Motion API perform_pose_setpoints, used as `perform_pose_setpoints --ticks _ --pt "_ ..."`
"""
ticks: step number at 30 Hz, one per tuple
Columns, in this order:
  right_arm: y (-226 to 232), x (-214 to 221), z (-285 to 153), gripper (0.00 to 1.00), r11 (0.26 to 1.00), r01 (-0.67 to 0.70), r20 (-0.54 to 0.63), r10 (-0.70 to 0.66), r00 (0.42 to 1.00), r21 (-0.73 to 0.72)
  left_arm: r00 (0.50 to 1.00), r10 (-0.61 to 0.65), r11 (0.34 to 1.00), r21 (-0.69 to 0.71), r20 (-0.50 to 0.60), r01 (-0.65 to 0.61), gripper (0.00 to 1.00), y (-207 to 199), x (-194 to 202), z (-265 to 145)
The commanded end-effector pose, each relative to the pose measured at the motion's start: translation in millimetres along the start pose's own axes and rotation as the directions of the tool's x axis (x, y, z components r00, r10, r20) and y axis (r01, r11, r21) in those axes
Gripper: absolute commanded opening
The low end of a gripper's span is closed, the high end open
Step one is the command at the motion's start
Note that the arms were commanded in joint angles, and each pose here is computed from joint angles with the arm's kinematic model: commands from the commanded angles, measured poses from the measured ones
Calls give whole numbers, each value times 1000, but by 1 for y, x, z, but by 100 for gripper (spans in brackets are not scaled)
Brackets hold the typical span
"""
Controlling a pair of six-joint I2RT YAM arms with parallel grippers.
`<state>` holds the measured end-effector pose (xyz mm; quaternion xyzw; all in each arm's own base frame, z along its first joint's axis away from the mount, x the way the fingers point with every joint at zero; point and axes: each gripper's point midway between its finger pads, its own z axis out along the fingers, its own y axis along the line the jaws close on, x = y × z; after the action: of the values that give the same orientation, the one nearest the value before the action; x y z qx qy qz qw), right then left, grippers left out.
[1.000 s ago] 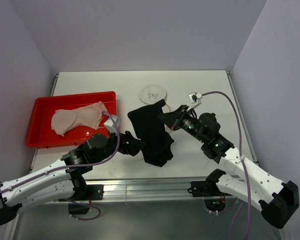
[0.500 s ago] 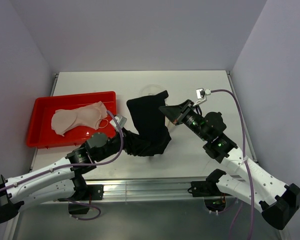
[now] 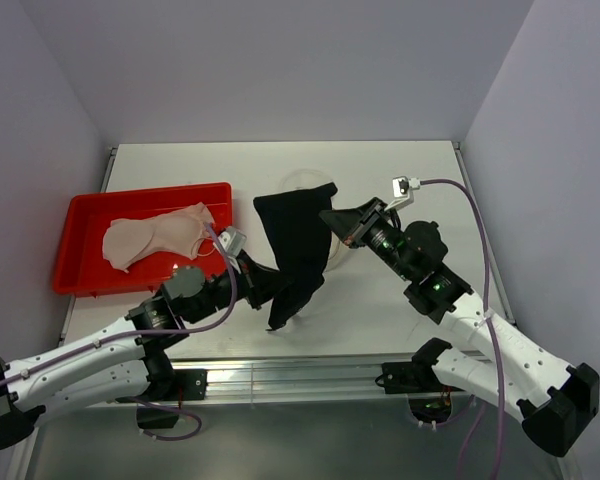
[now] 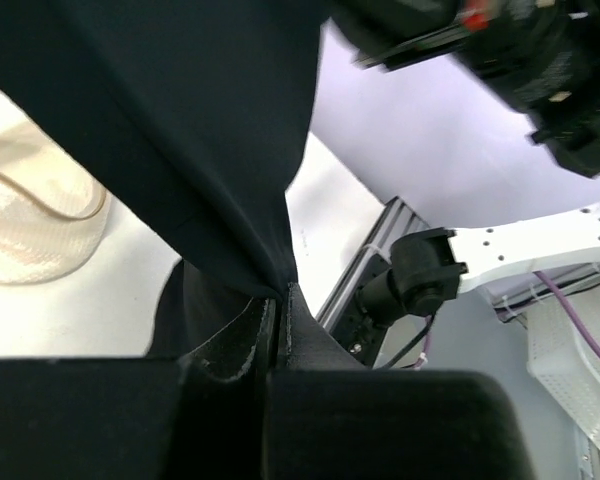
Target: Place the bra in the laundry bag and zip it closed
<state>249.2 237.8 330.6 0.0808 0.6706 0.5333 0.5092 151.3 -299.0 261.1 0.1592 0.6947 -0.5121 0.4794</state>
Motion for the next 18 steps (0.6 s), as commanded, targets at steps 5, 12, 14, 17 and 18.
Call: perform_pose_setpoints --ticks 5,12,14,17,18 --pt "-26 -13 9 2 985 97 3 -98 995 146 996 32 986 160 80 -45 0 -45 -39 -18" --pt "-35 -37 -1 50 884 416 -103 -403 909 212 998 56 969 239 1 -55 0 -71 -45 -27" --pt "-16 -53 -11 59 829 542 -77 -537 840 136 998 57 967 249 -24 -49 0 -81 -52 -30" --pt "35 -39 -24 78 741 652 -48 -666 745 -161 993 67 977 210 -92 -46 0 -79 -50 -32" --pt "46 -33 -28 81 720 654 -43 -679 733 -232 992 82 982 177 -98 -64 0 -73 -50 -30"
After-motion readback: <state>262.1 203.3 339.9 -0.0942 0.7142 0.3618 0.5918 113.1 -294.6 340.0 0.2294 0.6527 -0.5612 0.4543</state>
